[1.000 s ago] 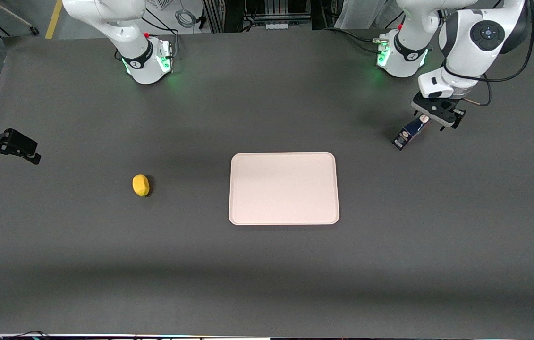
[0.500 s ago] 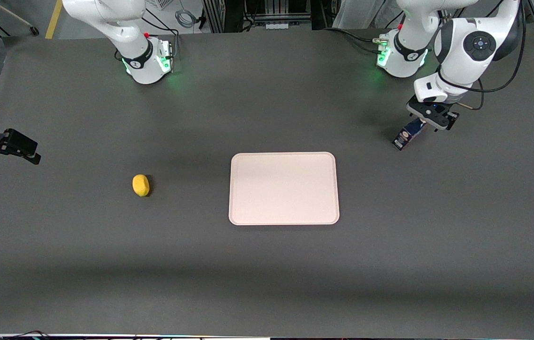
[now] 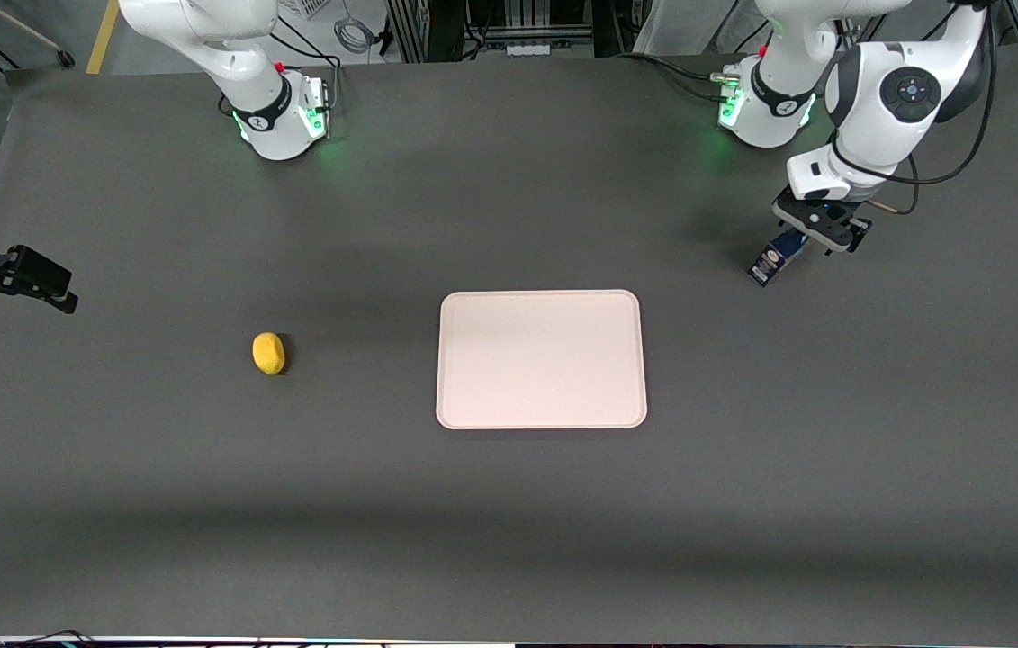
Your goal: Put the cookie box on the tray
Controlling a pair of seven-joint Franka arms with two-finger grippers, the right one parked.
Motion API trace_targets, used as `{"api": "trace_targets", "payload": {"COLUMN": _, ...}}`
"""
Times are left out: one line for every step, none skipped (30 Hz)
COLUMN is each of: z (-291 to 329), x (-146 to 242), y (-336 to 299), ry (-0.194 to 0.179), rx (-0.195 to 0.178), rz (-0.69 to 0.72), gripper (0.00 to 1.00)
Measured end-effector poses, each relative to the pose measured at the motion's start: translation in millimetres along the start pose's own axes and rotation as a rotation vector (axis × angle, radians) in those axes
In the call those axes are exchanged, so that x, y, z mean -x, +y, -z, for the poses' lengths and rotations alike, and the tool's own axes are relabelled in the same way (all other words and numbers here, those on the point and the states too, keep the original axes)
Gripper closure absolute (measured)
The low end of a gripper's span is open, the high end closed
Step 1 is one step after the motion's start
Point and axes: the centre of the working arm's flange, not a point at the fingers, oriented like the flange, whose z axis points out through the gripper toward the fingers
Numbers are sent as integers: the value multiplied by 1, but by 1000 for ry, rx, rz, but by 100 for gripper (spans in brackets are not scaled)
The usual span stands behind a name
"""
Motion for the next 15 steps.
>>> {"api": "trace_targets", "payload": {"z": 14, "x": -2, "y": -2, "ry": 0, "rx": 0, "rz": 2, "gripper": 82}}
{"api": "trace_targets", "payload": {"z": 28, "x": -3, "y": -4, "ry": -1, "rx": 1, "rz": 6, "gripper": 82}}
{"api": "trace_targets", "payload": {"z": 39, "x": -5, "y": -5, "ry": -2, "rx": 1, "rz": 13, "gripper": 82}}
{"api": "trace_targets", "payload": {"z": 51, "x": -6, "y": -6, "ry": -3, "rx": 2, "rz": 23, "gripper": 82}}
{"api": "trace_targets", "payload": {"z": 60, "x": -7, "y": -6, "ry": -5, "rx": 3, "rz": 32, "gripper": 82}}
{"api": "trace_targets", "payload": {"z": 68, "x": -8, "y": -6, "ry": -7, "rx": 4, "rz": 40, "gripper": 82}}
{"api": "trace_targets", "payload": {"z": 75, "x": -9, "y": -6, "ry": -8, "rx": 4, "rz": 47, "gripper": 82}}
{"api": "trace_targets", "payload": {"z": 79, "x": -9, "y": -6, "ry": -8, "rx": 4, "rz": 51, "gripper": 82}}
{"api": "trace_targets", "payload": {"z": 82, "x": -10, "y": -6, "ry": -8, "rx": 3, "rz": 58, "gripper": 82}}
{"api": "trace_targets", "payload": {"z": 84, "x": -11, "y": -6, "ry": -7, "rx": 2, "rz": 65, "gripper": 82}}
{"api": "trace_targets", "payload": {"z": 84, "x": -12, "y": -5, "ry": -6, "rx": 2, "rz": 76, "gripper": 82}}
{"api": "trace_targets", "payload": {"z": 84, "x": -13, "y": -4, "ry": -7, "rx": 1, "rz": 88, "gripper": 82}}
{"api": "trace_targets", "payload": {"z": 84, "x": -16, "y": -1, "ry": -8, "rx": 1, "rz": 102, "gripper": 82}}
{"api": "trace_targets", "payload": {"z": 85, "x": -19, "y": 3, "ry": -12, "rx": 0, "rz": 117, "gripper": 82}}
{"api": "trace_targets", "payload": {"z": 85, "x": -23, "y": 9, "ry": -17, "rx": 0, "rz": 132, "gripper": 82}}
